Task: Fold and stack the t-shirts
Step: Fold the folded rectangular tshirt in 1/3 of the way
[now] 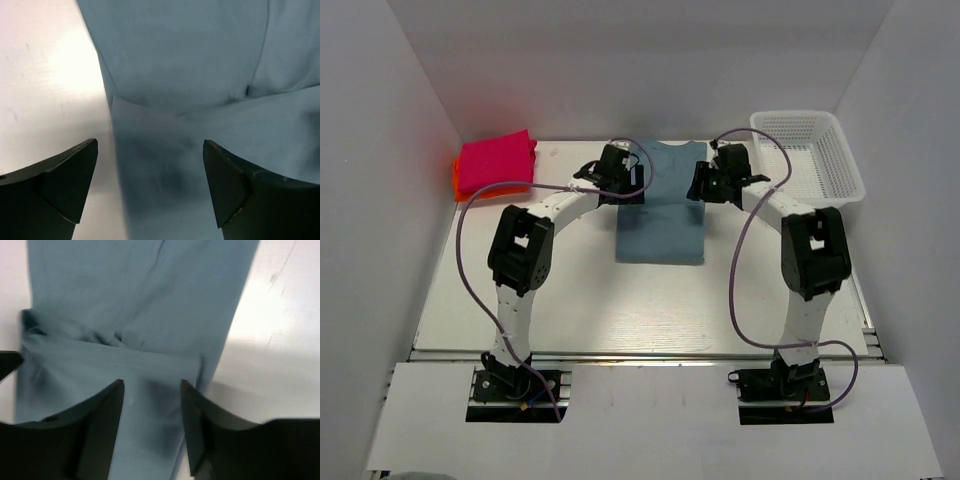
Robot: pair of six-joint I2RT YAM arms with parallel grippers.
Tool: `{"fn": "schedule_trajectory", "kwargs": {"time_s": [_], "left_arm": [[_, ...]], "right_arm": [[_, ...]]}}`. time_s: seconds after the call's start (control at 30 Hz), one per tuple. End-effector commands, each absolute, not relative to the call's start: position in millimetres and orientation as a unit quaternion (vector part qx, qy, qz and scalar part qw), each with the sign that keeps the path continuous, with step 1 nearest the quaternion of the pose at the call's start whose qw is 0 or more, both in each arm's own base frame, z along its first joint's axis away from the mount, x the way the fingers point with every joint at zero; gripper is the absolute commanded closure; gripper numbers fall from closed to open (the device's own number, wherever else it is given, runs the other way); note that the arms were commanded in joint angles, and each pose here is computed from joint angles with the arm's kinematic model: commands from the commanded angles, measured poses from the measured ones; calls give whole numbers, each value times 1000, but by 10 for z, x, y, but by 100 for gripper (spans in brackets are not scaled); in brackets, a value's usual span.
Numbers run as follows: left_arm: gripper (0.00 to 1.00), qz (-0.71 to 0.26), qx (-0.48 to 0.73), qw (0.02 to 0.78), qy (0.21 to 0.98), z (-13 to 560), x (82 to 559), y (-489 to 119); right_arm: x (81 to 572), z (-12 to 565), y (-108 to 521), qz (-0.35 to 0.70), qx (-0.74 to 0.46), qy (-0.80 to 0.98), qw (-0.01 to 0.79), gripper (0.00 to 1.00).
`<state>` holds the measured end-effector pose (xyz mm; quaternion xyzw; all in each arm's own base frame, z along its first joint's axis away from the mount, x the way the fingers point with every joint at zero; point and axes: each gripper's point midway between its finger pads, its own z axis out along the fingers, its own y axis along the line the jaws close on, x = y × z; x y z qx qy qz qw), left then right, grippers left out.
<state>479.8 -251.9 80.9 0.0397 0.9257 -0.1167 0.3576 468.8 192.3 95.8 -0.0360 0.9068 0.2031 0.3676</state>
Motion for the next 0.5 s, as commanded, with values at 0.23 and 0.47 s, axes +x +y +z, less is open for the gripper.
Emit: {"fn": "schedule_trajectory", "kwargs": {"time_s": [0.23, 0.47], "left_arm": [[0, -111, 30, 421, 900, 1465, 5254, -2392], [0, -155, 57, 350, 922, 1055, 4355, -2335]], "right_arm": [[5095, 1574, 1949, 218, -63, 875, 428, 10], [4253, 1448, 1976, 276, -90, 880, 376, 10]]}}
